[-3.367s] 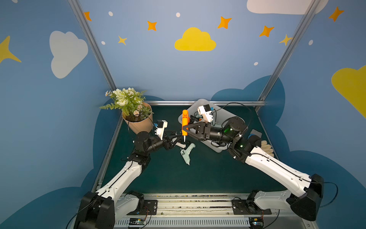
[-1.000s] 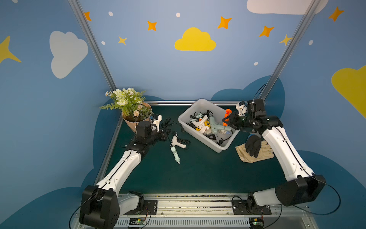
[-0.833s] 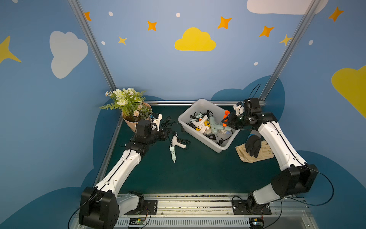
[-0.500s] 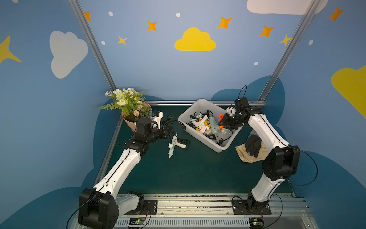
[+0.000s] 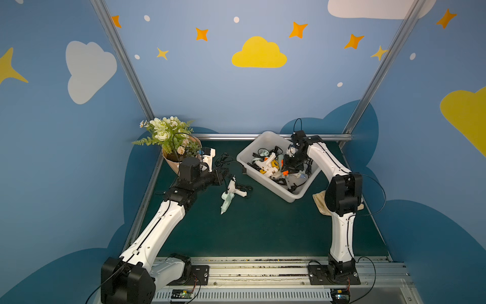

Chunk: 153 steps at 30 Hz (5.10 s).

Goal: Put the hot melt glue gun into the storage box
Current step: Place the hot melt adhesive gun in the storage box.

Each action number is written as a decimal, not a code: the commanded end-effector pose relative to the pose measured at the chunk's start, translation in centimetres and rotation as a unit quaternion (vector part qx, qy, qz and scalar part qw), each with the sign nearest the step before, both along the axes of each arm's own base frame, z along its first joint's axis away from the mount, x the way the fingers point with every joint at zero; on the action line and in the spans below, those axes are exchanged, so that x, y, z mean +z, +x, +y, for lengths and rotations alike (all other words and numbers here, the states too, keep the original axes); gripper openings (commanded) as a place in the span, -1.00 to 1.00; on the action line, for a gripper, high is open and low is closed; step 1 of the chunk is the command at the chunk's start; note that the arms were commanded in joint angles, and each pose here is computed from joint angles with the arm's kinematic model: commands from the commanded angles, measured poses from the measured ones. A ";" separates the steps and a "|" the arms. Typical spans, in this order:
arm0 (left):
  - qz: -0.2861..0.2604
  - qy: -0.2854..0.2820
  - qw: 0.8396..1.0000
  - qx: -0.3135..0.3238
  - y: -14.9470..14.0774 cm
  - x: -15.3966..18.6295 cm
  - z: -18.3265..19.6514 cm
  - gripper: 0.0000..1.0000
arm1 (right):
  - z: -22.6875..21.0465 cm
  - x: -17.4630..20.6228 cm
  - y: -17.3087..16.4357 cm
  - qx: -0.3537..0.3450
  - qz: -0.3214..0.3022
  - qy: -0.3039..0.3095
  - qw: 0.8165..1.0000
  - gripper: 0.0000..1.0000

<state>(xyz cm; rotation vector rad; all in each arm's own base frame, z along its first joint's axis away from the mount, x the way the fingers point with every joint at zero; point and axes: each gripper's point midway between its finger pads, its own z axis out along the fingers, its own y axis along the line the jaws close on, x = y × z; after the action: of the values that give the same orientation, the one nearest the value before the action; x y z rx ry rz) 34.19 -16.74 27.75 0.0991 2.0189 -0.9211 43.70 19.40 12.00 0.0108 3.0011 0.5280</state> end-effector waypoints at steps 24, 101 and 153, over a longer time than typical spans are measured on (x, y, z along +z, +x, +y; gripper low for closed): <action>-0.021 -0.066 0.998 -0.007 -1.4 7.0 -1.4 -0.94 | 4.5 15.1 -12.9 0.100 -0.317 0.175 0.927 0.51; 0.039 -0.154 0.966 -0.202 3.3 16.3 -19.1 -0.94 | 6.7 23.6 -11.2 0.199 -0.627 0.054 0.752 -0.68; 0.183 0.127 0.975 0.025 22.0 -10.2 -14.1 -0.31 | 3.6 4.4 4.7 0.069 -0.221 0.125 0.965 -0.33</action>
<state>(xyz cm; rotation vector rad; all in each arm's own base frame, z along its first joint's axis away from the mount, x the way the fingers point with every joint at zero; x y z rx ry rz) 55.68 -32.19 18.19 -0.0196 2.4569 -0.7727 48.54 24.00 14.80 -0.2823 2.4973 0.8481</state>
